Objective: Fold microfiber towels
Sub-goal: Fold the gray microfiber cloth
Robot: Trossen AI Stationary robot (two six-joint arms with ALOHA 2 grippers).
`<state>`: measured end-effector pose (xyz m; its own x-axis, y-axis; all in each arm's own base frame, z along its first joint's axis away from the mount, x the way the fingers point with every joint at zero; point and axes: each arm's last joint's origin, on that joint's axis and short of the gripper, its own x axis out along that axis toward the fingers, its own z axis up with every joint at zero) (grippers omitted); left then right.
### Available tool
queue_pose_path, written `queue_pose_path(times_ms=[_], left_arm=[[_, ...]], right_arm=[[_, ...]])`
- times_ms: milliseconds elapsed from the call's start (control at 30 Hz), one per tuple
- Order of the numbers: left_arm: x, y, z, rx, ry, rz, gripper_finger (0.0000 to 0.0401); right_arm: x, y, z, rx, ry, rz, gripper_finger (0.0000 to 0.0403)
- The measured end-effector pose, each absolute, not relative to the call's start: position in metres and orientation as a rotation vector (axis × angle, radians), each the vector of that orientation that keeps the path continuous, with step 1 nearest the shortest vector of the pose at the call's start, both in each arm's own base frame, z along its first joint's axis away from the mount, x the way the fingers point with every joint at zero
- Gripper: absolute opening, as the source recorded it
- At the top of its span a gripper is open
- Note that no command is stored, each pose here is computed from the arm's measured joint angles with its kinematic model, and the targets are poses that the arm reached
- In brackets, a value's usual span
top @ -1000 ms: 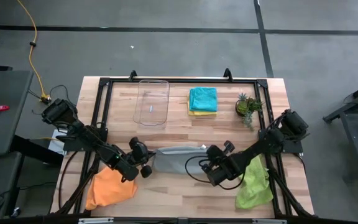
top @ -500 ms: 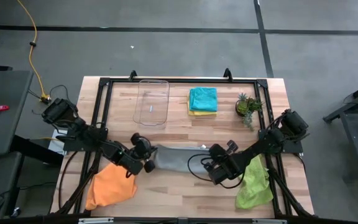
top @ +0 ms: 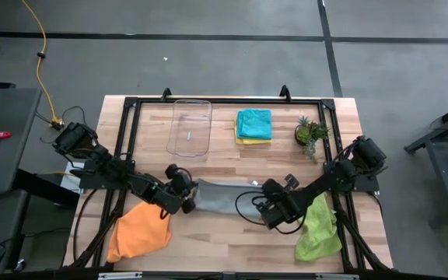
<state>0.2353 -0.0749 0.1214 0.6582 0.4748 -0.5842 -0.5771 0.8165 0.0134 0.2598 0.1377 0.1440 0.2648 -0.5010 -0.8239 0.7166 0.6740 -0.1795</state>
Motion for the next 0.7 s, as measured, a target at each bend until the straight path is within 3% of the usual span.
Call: queue_pose_path(times_ms=[167,500,700], left_arm=[[0.234,-0.078,0.122,-0.148,0.618,0.577,0.0019],[0.23,-0.075,0.139,-0.072,0.606,0.542,0.0104],[0.226,-0.074,0.154,-0.053,0.573,0.515,0.0134]], right_arm=[[0.257,0.137,0.15,0.231,1.026,-0.809,0.0035],[0.24,0.125,0.182,0.176,1.009,-0.83,0.0166],[0.239,0.125,0.196,0.121,0.873,-0.804,0.0192]])
